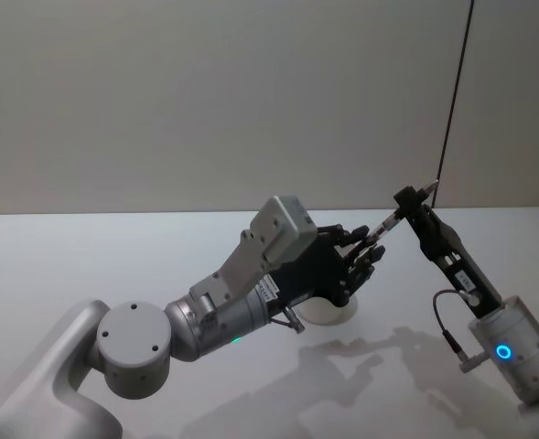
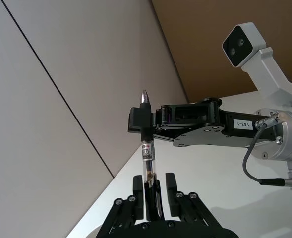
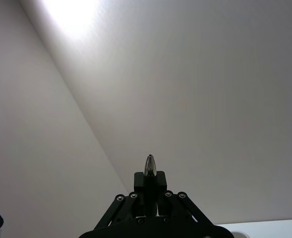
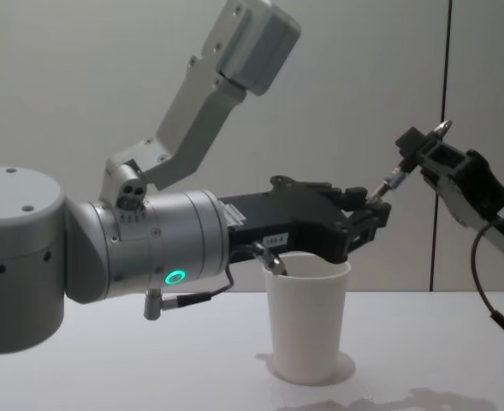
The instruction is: Place the pen into the pen holder.
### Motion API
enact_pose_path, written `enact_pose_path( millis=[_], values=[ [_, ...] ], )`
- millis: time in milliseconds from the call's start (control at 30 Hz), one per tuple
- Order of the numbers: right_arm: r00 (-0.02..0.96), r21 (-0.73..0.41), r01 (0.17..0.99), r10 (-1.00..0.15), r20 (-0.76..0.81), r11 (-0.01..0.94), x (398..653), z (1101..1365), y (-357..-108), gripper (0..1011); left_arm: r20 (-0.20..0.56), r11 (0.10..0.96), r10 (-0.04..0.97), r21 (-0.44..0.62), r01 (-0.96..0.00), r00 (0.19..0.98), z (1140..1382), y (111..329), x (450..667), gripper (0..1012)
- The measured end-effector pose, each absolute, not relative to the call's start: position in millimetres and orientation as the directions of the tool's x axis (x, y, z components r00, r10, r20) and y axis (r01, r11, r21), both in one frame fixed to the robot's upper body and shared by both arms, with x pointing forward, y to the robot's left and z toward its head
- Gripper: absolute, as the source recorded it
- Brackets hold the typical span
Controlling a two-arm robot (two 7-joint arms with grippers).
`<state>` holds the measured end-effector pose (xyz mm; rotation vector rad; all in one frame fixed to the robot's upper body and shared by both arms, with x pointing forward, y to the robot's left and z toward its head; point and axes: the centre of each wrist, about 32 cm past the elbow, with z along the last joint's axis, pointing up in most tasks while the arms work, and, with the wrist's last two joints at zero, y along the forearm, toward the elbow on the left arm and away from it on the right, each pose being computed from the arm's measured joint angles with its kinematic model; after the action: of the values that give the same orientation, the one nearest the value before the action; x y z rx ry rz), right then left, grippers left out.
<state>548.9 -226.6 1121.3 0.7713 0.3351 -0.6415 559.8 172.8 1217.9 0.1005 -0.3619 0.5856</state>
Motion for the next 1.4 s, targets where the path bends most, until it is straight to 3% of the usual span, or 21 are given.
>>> enact_pose_path(
  millis=[467,533,767,1400],
  values=[
    [0.764,0.534,0.644,-0.421,-0.489,0.548,548,1123,-228,123,0.362,0.831,0.522,-0.01,-0.557,0.772,1218,173,560,693],
    [0.764,0.533,0.644,-0.425,-0.486,0.549,547,1123,-229,123,0.362,0.831,0.522,-0.01,-0.557,0.772,1218,173,560,795],
    [0.764,0.525,0.645,-0.441,-0.471,0.556,546,1125,-233,123,0.362,0.831,0.522,-0.011,-0.557,0.772,1218,173,560,971],
    [0.765,0.506,0.643,-0.506,-0.397,0.575,541,1143,-253,123,0.362,0.83,0.523,-0.011,-0.557,0.772,1218,173,560,1003]
  ],
)
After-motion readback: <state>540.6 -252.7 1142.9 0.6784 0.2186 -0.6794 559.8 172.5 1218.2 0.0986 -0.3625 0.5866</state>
